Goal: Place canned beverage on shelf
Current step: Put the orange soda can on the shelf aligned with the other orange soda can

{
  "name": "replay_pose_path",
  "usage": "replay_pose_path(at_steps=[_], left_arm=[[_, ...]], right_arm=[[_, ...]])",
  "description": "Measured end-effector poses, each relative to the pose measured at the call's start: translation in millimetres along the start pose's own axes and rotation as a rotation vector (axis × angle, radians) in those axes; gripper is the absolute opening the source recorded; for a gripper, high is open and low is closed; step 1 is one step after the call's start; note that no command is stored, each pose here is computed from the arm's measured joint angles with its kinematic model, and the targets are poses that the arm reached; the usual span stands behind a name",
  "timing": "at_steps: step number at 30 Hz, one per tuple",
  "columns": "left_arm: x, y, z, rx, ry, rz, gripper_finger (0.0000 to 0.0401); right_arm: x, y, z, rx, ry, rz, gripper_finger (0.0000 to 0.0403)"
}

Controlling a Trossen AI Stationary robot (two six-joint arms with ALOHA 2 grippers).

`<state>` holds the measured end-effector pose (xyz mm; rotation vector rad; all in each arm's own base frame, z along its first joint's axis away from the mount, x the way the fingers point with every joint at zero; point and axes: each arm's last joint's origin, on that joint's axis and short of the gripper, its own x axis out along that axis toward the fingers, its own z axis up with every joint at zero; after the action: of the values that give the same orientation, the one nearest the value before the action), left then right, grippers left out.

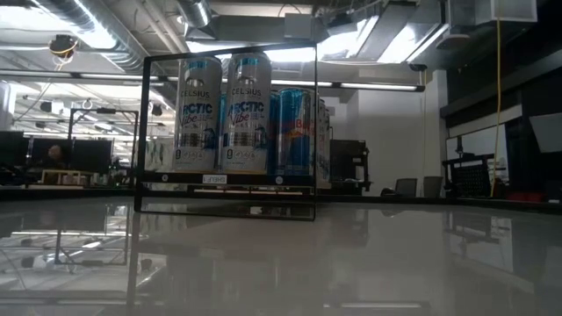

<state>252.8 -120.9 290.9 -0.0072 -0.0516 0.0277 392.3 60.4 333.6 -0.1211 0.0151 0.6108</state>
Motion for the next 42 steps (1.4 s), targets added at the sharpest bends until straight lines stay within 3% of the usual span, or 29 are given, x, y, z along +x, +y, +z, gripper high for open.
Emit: replay_pose_path(at_steps=[7,17,27,33,42], left_arm=[[3,7,0,0.001,-0.001,0.022,0.0241],[5,10,0,-0.002,-0.001,0.017,0.0246],[5,10,-1,-0.013,0.008,0.028,0.0293],[5,10,-2,-0.056,0.018,0.033,0.0295],[5,11,-4,-0.075,0.031,0.041,0.0294]], right_arm=[[0,0,0,0.0,0.001,-0.001,0.0351],[0,-1,0,-0.004,0.001,-0.017,0.0246],[-1,-1,-2,0.061,0.023,-0.025,0.0251],[-5,1,2,0.085,0.04,-0.031,0.0244],[-8,-1,18,0.177,0.195,-0.091,0.0246]])
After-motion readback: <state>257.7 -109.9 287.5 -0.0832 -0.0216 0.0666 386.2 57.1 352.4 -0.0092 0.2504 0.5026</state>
